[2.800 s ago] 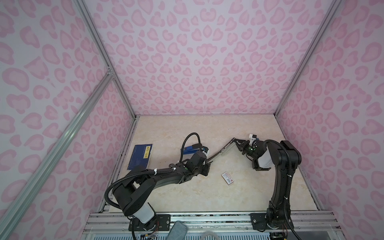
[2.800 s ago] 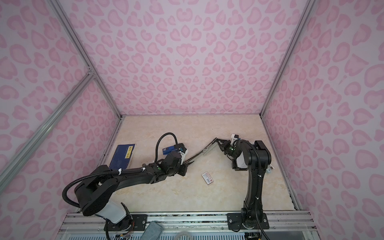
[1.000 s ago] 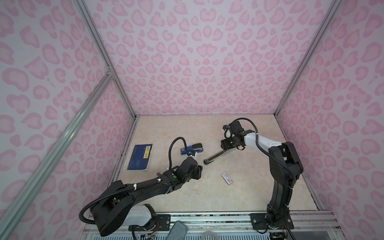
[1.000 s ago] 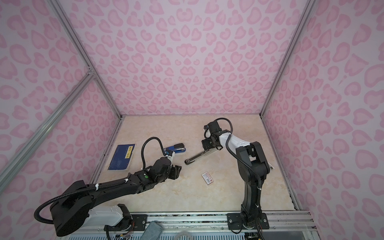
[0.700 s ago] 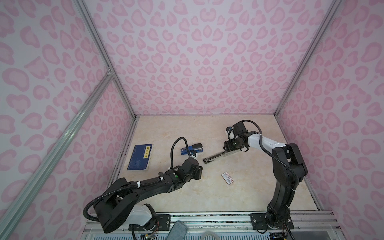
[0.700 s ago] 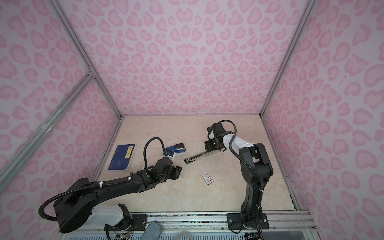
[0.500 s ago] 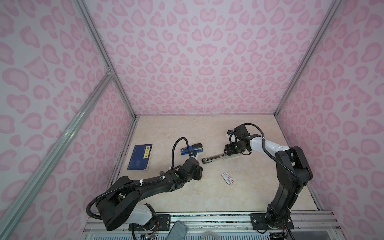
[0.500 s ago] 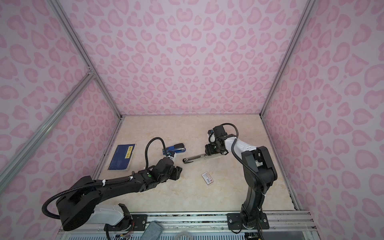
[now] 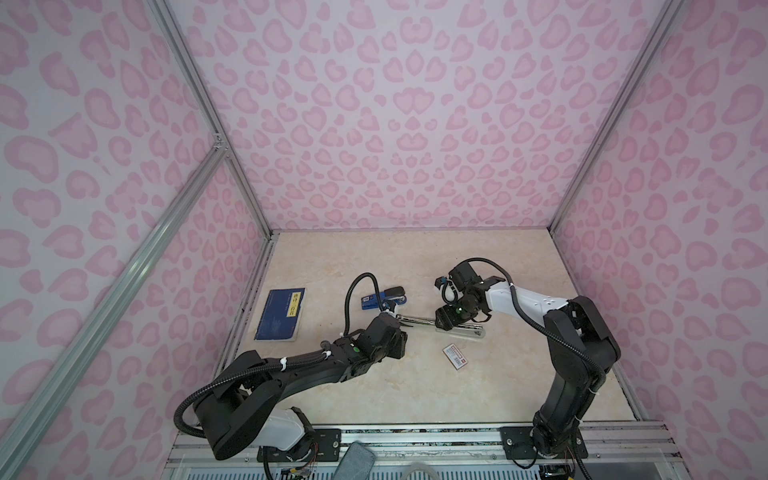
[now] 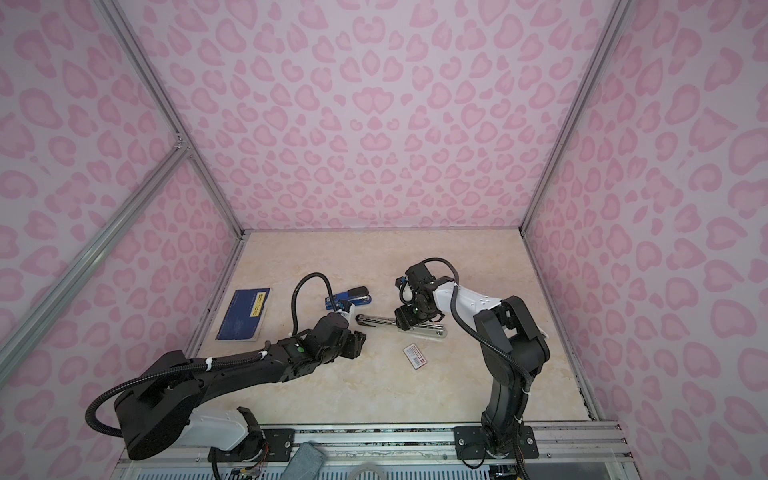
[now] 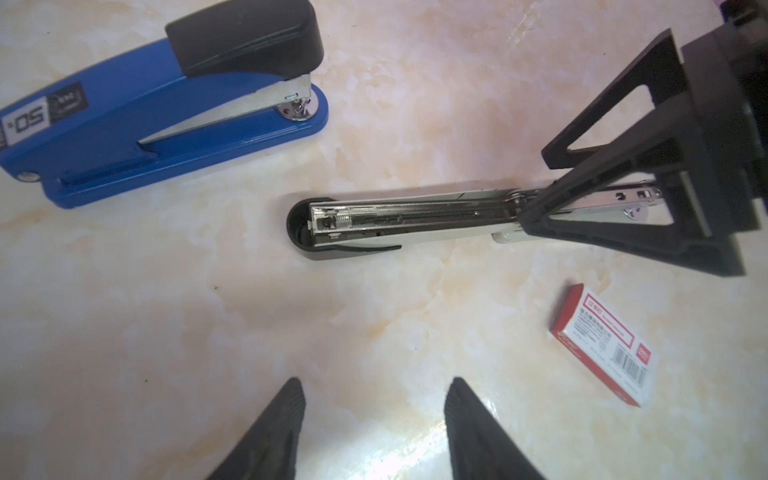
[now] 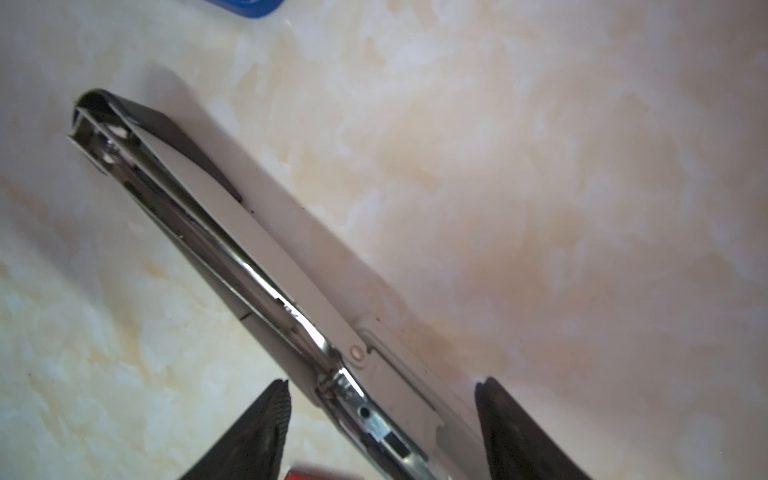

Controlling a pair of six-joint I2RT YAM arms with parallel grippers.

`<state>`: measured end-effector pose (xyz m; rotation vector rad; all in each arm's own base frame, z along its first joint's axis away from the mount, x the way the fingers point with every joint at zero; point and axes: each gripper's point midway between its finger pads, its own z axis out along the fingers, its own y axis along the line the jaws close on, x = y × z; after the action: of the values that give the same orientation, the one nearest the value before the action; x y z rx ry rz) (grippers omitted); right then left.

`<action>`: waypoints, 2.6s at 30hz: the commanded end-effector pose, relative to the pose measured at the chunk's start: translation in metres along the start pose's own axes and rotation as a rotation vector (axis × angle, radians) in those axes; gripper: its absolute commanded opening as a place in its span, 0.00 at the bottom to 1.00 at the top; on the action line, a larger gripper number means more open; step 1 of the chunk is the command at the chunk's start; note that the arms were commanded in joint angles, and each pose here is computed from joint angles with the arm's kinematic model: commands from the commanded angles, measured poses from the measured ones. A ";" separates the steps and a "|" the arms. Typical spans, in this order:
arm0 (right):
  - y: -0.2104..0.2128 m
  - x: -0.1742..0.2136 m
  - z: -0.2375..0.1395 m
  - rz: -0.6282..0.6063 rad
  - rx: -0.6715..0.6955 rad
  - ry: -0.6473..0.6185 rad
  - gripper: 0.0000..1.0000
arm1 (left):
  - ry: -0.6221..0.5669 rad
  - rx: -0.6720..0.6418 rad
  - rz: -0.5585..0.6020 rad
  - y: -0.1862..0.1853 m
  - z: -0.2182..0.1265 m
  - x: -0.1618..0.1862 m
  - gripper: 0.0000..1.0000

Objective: Load the staples into the stapler

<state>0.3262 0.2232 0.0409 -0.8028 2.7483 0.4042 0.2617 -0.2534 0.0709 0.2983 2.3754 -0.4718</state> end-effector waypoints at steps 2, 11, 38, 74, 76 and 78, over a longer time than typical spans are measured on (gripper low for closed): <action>0.006 0.009 0.011 -0.092 0.023 0.077 0.72 | -0.013 -0.013 -0.004 0.002 -0.001 -0.003 0.58; -0.021 0.006 0.018 -0.068 0.187 0.071 0.55 | -0.012 -0.018 -0.002 0.004 -0.001 -0.004 0.58; -0.105 -0.067 0.011 0.529 0.233 -0.143 0.19 | -0.021 -0.021 -0.021 0.006 -0.004 -0.008 0.58; -0.063 -0.093 -0.056 0.544 0.170 -0.417 0.54 | -0.126 -0.057 -0.094 0.036 -0.037 -0.065 0.83; -0.049 -0.084 -0.058 0.509 0.110 -0.419 0.54 | -0.116 -0.041 -0.096 0.039 -0.036 -0.078 0.83; -0.038 -0.075 -0.057 0.482 0.047 -0.422 0.54 | -0.102 -0.037 -0.091 0.040 -0.032 -0.089 0.83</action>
<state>0.4084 0.1927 0.1071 0.0837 2.5313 0.3846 0.3184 -0.2076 0.1418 0.0895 2.2675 -0.4557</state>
